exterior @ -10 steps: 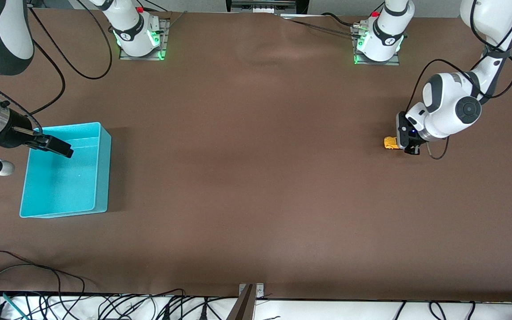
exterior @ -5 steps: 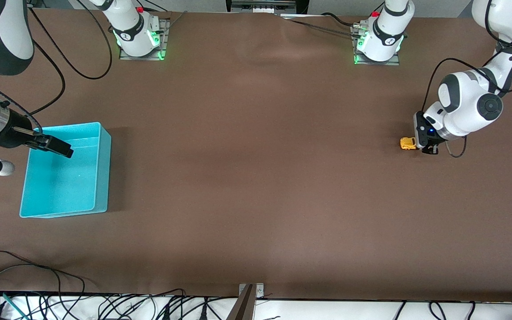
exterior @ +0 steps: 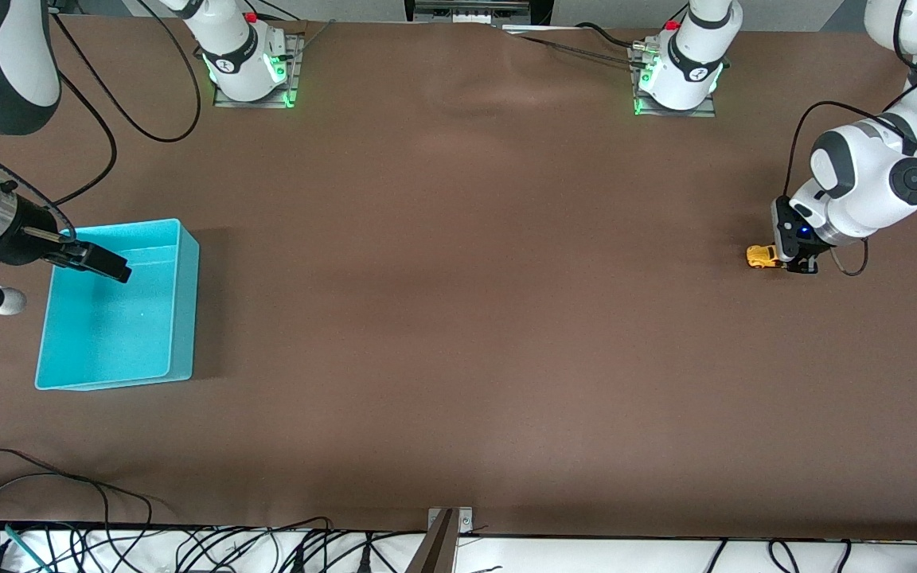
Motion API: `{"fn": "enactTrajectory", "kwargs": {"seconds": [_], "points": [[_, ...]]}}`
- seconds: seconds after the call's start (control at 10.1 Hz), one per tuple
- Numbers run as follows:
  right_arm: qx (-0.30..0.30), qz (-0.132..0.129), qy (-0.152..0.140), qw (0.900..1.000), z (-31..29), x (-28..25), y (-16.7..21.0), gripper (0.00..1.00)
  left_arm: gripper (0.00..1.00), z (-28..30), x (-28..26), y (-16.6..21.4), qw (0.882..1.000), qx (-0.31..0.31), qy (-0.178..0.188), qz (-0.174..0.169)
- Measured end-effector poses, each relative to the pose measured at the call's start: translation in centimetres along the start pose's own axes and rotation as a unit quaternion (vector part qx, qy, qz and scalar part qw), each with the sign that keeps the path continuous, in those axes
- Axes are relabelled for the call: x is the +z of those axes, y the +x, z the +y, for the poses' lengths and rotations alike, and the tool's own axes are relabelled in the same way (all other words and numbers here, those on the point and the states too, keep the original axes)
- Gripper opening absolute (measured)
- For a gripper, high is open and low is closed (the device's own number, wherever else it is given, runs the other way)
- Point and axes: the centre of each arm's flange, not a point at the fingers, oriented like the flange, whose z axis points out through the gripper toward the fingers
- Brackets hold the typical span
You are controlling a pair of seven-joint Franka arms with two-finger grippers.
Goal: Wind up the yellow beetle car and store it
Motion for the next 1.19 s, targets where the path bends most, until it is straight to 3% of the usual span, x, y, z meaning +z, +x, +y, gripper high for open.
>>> {"fn": "enactTrajectory", "kwargs": {"seconds": [0.69,0.89,1.09,1.19], "points": [[0.0,0.0,0.0,1.0,0.0,0.0,0.0,1.0,0.44,0.0,0.0,0.1,1.0,0.001,0.0,0.0],[0.0,0.0,0.0,1.0,0.0,0.0,0.0,1.0,0.66,0.3,1.9,0.5,1.0,-0.001,-0.017,0.002],[0.0,0.0,0.0,1.0,0.0,0.0,0.0,1.0,0.94,0.4,2.8,1.0,1.0,-0.008,-0.024,0.002],[0.0,0.0,0.0,1.0,0.0,0.0,0.0,1.0,1.0,0.3,2.8,1.1,1.0,-0.009,-0.024,0.002]]}}
